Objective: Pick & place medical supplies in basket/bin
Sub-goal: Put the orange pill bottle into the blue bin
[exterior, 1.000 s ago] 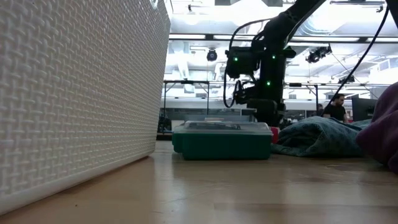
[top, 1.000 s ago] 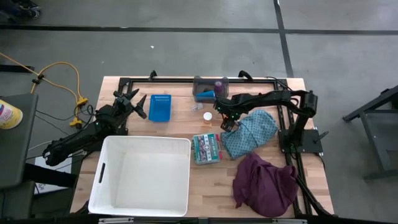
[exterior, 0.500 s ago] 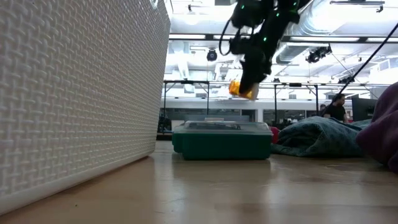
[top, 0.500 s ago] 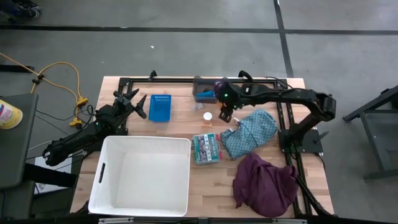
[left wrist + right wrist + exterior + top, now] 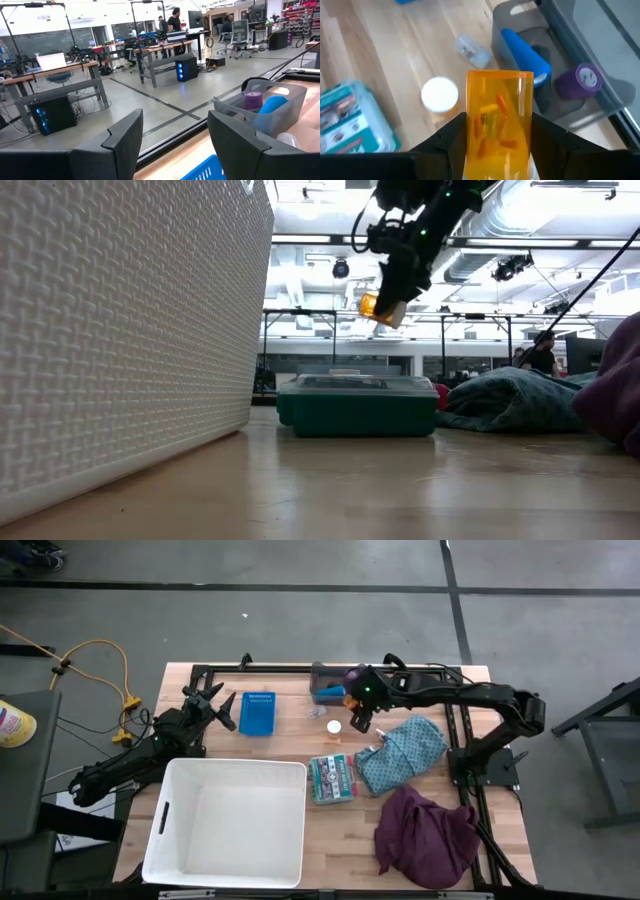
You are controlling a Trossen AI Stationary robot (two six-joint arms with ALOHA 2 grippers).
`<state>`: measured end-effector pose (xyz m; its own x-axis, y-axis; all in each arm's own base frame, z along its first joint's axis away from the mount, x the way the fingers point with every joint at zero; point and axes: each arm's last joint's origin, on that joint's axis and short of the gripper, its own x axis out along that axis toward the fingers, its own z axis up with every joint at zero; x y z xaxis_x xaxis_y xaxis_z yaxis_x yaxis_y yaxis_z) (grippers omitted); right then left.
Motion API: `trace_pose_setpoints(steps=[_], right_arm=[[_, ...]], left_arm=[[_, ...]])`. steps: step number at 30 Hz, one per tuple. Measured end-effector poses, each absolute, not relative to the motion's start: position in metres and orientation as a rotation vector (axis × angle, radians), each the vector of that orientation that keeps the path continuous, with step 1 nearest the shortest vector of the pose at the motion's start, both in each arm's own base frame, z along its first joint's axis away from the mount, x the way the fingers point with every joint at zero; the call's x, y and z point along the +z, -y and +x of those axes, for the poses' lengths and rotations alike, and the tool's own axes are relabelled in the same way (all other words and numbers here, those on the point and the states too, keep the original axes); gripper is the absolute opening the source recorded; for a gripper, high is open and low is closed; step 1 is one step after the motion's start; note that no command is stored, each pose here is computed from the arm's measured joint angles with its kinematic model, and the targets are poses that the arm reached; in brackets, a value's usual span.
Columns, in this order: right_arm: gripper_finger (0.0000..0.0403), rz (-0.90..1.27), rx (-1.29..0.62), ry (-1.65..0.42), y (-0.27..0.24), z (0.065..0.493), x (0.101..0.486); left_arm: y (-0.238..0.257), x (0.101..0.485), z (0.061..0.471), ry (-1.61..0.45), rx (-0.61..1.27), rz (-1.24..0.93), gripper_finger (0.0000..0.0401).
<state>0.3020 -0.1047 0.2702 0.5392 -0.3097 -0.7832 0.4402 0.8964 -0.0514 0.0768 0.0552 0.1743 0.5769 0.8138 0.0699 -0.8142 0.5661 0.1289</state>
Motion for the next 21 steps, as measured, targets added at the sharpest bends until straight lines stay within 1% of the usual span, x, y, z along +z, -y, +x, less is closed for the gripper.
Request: trace_pose_setpoints(steps=[5,14,17,21], right_arm=[[0.0169,0.143,-0.446,-0.776,0.106,0.315,0.274],[0.017,0.129,-0.435,-0.634,0.11,0.351,0.254],[0.017,0.13,-0.437,-0.615,0.114,0.361,0.249],[0.017,0.13,-0.425,-0.6,0.117,0.382,0.254]], left_arm=[[-0.055,0.174,0.077,0.003,0.957,0.153,0.0216],[-0.055,0.174,0.077,0.003,0.957,0.153,0.0216],[-0.055,0.174,0.077,0.003,0.957,0.153,0.0216],[-0.055,0.174,0.077,0.003,0.957,0.153,0.0216]])
